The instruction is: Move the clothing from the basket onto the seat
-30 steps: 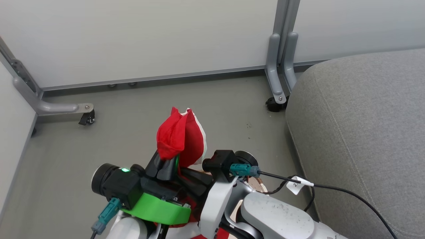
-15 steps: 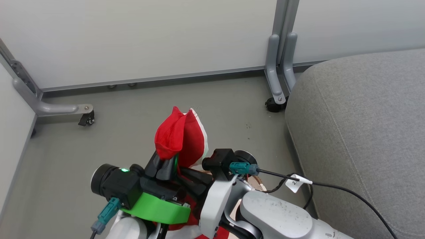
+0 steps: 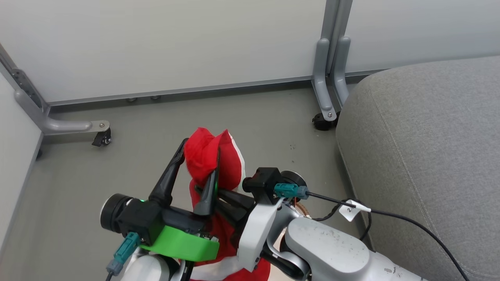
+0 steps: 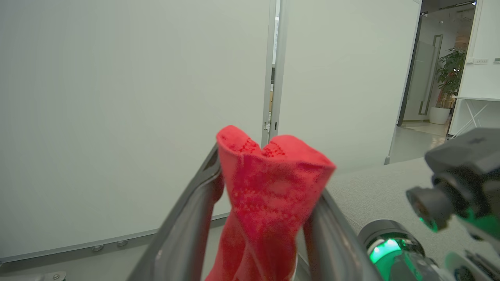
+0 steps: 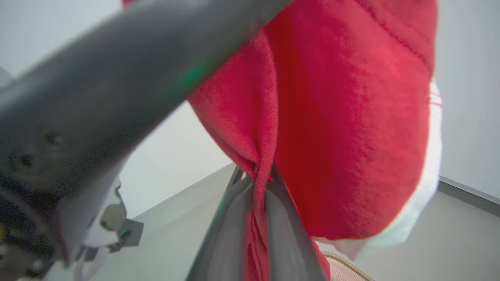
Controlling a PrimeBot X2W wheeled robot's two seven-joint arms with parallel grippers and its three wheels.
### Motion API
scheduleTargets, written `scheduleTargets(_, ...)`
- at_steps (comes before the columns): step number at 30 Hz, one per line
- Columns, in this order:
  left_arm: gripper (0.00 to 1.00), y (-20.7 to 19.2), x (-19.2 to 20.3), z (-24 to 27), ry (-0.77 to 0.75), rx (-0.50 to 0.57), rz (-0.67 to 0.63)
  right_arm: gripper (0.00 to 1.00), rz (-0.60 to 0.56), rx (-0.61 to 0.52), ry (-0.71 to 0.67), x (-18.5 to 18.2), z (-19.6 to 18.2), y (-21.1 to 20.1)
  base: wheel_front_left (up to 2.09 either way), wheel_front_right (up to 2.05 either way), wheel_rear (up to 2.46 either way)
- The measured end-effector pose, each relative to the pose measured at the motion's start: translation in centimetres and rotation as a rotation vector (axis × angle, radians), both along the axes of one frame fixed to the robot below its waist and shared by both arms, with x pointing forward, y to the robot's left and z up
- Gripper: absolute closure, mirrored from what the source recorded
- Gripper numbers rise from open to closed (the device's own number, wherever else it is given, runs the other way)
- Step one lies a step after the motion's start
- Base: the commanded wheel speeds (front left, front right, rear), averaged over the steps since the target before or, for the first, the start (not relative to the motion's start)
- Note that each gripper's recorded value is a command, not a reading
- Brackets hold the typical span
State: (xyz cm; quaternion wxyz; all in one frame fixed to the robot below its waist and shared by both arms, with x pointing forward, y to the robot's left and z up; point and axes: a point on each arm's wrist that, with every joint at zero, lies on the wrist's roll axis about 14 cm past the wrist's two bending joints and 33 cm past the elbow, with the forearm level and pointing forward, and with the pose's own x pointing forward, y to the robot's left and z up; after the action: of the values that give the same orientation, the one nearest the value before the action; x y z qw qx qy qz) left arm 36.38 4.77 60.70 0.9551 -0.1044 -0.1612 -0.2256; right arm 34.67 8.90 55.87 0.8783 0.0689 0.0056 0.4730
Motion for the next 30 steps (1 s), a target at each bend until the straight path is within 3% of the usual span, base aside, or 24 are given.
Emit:
scheduleTargets(6,0.0,0.3,-0.2,-0.3,-0.002,0.046,0.004,1.0,-0.029,0.007,-0.01,1.0,0.4,-0.6,0.0,0.0,0.0)
scheduleTargets(21,0.0,-0.3,-3.8,-6.9,0.216,0.217,-0.106,1.0,-0.14,-0.006,-0.007,4.1,-0.3,-3.0,0.0,0.0,0.0)
scheduleTargets(30,0.0,-0.4,-4.3,-7.9,0.258,0.234,-0.123,1.0,-0.188,-0.006,-0.003,5.1,-0.6,-4.2,0.0,0.0,0.0)
